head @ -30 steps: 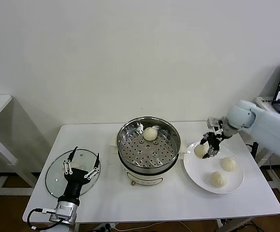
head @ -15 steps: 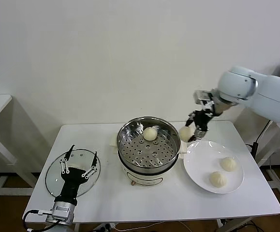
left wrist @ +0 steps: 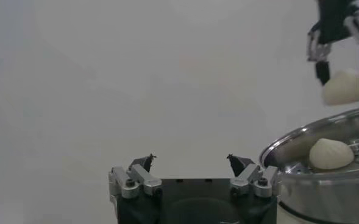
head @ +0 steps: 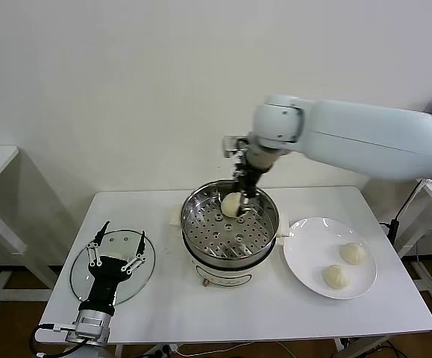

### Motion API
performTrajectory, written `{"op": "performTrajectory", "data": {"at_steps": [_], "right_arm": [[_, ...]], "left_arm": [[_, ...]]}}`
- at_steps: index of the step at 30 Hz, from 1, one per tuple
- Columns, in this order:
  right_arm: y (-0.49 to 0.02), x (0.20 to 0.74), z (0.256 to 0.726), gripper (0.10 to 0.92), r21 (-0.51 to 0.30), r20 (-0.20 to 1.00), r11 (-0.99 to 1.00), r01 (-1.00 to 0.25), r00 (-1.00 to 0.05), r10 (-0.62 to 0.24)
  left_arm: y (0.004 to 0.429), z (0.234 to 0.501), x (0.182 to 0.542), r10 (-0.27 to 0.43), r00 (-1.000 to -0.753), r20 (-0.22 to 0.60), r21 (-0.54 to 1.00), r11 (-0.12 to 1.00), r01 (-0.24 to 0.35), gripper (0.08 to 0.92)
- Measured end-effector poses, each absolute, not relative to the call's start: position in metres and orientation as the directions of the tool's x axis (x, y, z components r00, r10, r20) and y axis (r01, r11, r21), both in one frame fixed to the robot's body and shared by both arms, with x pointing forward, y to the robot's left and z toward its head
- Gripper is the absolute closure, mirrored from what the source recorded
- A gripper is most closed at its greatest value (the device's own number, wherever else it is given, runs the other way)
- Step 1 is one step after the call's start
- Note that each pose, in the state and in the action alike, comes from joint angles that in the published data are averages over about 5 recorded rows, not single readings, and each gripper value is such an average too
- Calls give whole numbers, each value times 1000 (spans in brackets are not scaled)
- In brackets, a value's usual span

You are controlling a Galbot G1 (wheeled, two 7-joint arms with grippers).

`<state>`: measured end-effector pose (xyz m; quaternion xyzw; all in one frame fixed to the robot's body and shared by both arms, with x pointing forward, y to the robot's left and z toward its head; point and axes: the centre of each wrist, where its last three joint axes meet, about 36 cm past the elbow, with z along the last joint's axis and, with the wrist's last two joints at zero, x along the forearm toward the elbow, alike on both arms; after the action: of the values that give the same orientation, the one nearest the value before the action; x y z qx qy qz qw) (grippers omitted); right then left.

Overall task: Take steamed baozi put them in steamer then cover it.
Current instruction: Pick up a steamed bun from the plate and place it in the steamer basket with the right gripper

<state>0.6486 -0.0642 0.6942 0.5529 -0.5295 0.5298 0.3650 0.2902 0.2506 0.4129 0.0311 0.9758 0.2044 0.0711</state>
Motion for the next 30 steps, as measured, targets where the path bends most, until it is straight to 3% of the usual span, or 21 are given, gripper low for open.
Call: {"op": "performTrajectory", "data": {"at_steps": [9, 24, 30], "right_arm": [[-19, 666, 643, 335, -119, 980, -180, -976, -87, -179], [-5, 674, 600, 308, -92, 983, -162, -982, -64, -171], [-7, 674, 600, 217, -97, 980, -159, -982, -67, -187]], "left_arm": [[252, 410, 291, 87, -989, -119, 405, 914, 32, 177], [253, 410, 291, 86, -989, -120, 406, 913, 30, 177], [253, 410, 290, 86, -989, -120, 407, 913, 30, 177]]}}
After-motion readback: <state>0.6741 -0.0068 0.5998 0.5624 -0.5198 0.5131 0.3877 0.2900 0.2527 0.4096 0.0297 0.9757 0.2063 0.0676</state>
